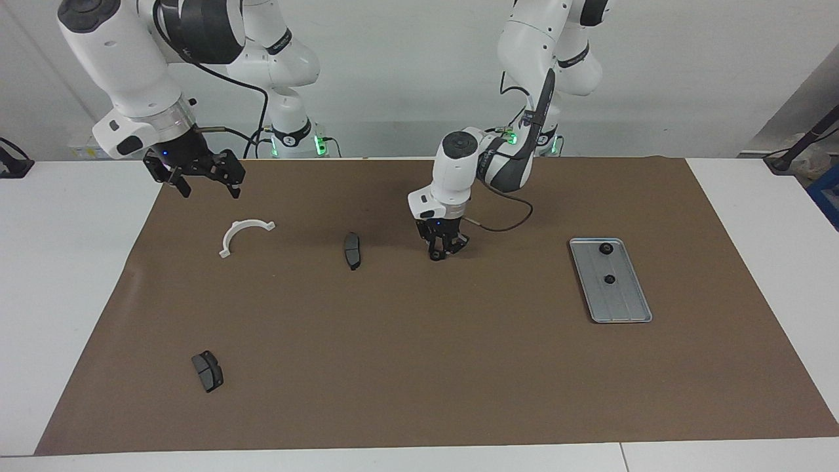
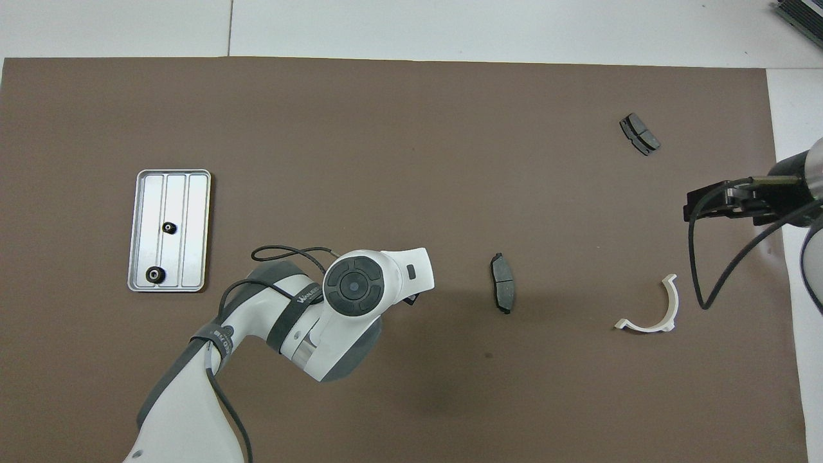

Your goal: Pick bearing gear from pile to tray

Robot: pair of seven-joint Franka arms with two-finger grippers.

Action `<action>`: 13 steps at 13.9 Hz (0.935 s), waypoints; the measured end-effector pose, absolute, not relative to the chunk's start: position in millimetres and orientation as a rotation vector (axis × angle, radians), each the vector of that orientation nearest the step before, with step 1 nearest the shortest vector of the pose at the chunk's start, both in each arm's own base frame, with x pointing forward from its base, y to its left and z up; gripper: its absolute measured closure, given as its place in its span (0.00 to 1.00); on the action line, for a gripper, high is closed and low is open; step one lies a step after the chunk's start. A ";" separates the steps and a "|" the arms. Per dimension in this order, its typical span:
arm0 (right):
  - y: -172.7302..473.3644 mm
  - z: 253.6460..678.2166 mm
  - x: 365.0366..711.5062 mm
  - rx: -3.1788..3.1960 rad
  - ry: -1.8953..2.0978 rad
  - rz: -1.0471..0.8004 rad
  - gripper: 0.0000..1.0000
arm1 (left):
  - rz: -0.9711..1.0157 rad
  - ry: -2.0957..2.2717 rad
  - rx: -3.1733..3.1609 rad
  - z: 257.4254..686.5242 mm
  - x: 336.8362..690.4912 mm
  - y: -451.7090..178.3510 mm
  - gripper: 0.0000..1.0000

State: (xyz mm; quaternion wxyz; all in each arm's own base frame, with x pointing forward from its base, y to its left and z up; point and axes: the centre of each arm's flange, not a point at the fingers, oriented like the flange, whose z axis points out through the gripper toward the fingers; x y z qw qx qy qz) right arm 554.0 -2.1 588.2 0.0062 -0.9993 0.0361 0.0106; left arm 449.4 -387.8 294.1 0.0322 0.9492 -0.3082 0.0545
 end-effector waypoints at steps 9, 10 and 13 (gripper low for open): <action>-2.1 588.3 554.0 -3.127 0.113 0.033 0.00 | 0.174 -0.940 2.925 295.6 452.6 -386.0 0.65; -2.1 588.3 554.0 -3.127 0.113 0.033 0.00 | 0.182 -0.933 2.926 298.1 455.9 -384.9 0.65; -2.2 588.3 554.0 -3.127 0.113 0.033 0.00 | 0.185 -0.875 2.949 312.8 478.6 -372.1 0.65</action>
